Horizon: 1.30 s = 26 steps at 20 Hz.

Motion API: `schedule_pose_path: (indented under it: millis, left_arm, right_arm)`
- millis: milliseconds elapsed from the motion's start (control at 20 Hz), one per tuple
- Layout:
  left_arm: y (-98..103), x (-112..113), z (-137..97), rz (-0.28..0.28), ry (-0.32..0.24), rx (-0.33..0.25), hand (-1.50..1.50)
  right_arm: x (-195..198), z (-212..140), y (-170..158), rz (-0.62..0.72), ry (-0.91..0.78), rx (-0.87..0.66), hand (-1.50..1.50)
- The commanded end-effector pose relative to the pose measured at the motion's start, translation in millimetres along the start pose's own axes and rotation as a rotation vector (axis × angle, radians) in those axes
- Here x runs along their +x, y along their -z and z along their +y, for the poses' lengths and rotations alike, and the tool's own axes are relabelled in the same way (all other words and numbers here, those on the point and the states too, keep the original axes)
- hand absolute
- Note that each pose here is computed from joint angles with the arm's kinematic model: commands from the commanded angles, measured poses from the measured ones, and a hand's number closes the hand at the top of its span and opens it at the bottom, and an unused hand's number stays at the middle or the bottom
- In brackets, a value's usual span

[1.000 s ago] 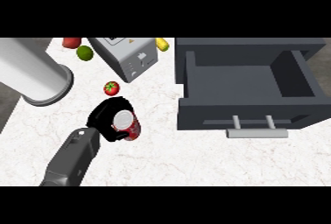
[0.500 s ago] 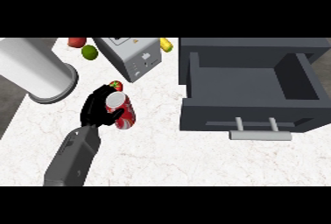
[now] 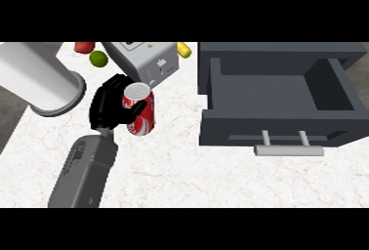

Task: Pick up the can, place it into the drawer and close the drawer

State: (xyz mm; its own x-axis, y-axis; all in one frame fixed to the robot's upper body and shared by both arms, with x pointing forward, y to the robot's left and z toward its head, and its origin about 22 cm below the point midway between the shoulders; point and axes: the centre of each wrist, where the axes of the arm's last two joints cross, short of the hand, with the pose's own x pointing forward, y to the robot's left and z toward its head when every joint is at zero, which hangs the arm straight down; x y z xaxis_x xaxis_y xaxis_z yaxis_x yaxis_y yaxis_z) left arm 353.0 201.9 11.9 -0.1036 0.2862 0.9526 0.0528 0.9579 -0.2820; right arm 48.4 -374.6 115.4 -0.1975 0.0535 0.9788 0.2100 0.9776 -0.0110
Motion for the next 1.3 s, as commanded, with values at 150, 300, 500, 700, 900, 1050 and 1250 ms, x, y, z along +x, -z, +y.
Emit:
schedule_pose_path:
  millis: [150,300,500,700,900,1050,1250]
  left_arm:
    - [-5,64,-43,-0.027,0.037,0.001,1.50]
    - [3,67,-75,-0.037,0.059,-0.019,1.50]
    - [14,100,-100,-0.058,0.065,-0.011,1.50]
    - [35,109,-127,-0.049,0.070,-0.024,1.50]
    - [45,108,-148,-0.044,0.084,-0.029,1.50]
    - [44,129,-165,-0.046,0.083,-0.053,1.50]
    - [67,134,-184,-0.062,0.100,-0.017,1.50]
  right_arm:
    - [10,5,-13,-0.015,0.020,0.007,-1.50]
    - [-16,7,11,-0.013,0.036,0.009,-1.50]
    - [-1,3,5,-0.015,0.014,0.003,-1.50]
    - [9,21,11,-0.016,0.017,0.022,-1.50]
    - [2,-1,22,-0.017,0.023,0.000,-1.50]
    - [-14,1,6,-0.001,0.048,0.014,-1.50]
    - [4,20,9,-0.012,0.025,0.031,-1.50]
